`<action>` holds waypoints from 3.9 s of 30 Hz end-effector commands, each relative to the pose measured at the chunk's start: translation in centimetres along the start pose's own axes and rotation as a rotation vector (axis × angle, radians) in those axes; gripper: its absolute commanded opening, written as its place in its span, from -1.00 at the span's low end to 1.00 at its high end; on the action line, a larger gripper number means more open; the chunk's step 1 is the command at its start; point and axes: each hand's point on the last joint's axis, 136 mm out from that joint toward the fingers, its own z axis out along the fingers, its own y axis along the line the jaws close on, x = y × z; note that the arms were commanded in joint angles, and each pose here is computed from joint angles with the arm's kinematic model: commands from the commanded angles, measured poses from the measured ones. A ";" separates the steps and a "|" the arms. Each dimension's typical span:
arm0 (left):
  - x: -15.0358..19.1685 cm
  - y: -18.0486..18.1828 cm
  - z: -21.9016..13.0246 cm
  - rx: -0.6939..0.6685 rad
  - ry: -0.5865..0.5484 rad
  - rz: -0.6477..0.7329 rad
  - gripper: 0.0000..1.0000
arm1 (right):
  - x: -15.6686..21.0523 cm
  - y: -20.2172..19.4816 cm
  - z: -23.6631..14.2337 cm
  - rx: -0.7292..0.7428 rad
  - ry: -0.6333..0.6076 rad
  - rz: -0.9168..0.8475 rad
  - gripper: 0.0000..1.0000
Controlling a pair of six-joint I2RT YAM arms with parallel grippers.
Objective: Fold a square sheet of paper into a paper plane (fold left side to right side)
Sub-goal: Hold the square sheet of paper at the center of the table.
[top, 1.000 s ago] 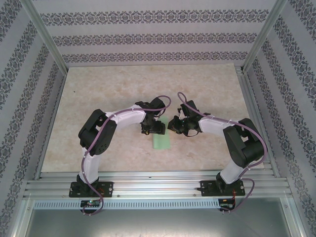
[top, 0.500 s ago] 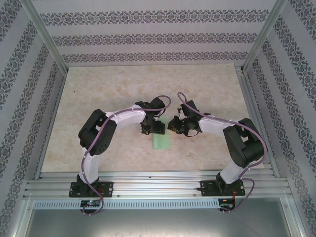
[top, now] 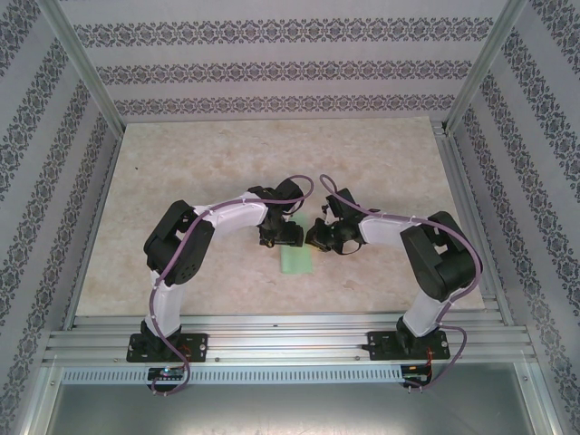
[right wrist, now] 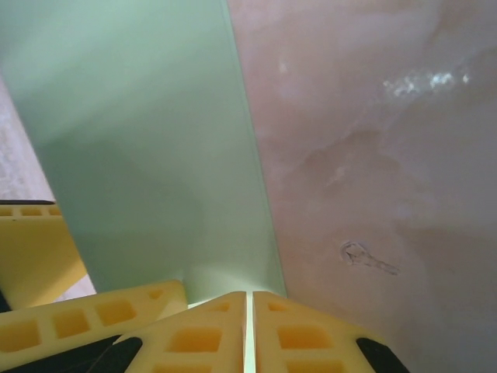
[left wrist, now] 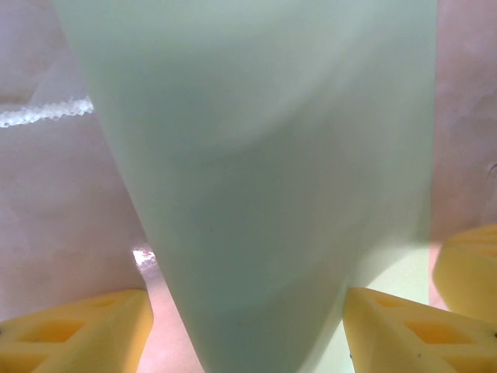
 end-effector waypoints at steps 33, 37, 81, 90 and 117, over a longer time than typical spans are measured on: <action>-3.3 -4.6 -10.4 0.333 -0.217 0.058 0.28 | 1.4 -4.1 2.1 0.187 0.070 0.008 -0.80; -3.1 -5.5 -8.5 0.398 -0.170 0.052 0.05 | 1.4 -4.1 2.2 0.188 0.073 0.010 -0.79; 1.6 2.2 2.5 0.151 0.013 -0.009 -0.35 | -0.5 3.4 -3.4 0.000 -0.046 -0.147 -0.64; 1.7 2.2 2.6 0.151 0.011 -0.012 -0.35 | 3.3 3.5 -1.9 -0.041 0.037 -0.070 -0.67; -3.2 2.6 0.7 0.153 -0.081 -0.038 -0.06 | 7.0 -6.5 1.5 0.333 0.189 -0.059 -0.72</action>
